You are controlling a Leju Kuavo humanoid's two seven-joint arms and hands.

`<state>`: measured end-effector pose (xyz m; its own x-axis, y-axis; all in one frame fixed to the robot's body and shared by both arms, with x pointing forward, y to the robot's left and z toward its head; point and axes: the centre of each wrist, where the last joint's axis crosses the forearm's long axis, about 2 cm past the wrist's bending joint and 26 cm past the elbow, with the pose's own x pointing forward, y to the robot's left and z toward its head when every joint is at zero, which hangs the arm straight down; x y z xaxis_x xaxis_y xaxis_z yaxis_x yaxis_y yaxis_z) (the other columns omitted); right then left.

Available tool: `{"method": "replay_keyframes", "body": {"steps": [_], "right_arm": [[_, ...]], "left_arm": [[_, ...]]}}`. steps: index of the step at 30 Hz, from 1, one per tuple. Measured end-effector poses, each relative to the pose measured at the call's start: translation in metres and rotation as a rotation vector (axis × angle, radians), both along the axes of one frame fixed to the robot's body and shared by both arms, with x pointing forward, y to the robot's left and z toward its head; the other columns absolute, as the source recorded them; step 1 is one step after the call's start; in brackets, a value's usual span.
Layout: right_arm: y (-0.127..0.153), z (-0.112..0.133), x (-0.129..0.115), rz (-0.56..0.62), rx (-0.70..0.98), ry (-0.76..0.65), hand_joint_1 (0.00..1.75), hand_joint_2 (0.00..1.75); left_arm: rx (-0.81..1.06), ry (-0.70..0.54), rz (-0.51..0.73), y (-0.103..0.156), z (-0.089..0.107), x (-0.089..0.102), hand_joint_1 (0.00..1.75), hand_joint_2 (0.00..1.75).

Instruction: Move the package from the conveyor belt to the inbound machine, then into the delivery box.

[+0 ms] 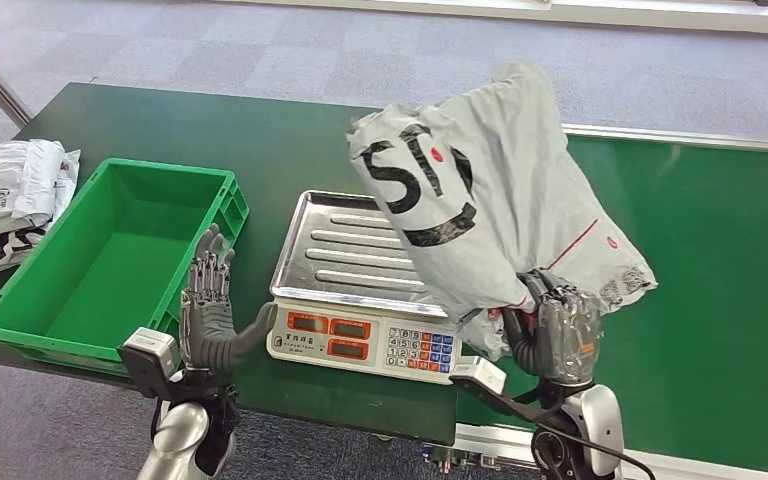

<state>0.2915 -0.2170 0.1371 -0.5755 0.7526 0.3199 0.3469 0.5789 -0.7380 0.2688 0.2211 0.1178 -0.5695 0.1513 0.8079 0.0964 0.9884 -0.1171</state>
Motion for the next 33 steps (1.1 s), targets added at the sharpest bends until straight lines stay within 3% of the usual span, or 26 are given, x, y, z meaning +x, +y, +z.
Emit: {"method": "replay_keyframes", "body": {"steps": [10,15,20,26,33], "right_arm": [[0.018,0.000,0.000,0.123,-0.085,0.015,1.75,1.75],[0.027,0.008,0.017,0.204,-0.266,0.020,1.75,1.75],[0.038,0.001,0.039,0.273,-0.442,0.085,1.75,1.75],[0.038,-0.007,0.060,0.197,-0.547,0.180,1.75,1.75],[0.037,0.004,0.080,0.143,-0.549,0.269,1.75,1.75]], "left_arm": [[0.004,-0.003,-0.001,0.001,0.000,0.000,0.00,1.75],[-0.002,-0.009,-0.023,-0.003,0.000,0.000,0.00,1.75],[-0.015,-0.015,-0.055,-0.007,0.000,0.001,0.00,1.75],[-0.012,-0.012,-0.075,-0.010,-0.001,0.001,0.00,1.75],[-0.007,-0.002,-0.088,-0.014,-0.001,0.002,0.00,1.75]]}}
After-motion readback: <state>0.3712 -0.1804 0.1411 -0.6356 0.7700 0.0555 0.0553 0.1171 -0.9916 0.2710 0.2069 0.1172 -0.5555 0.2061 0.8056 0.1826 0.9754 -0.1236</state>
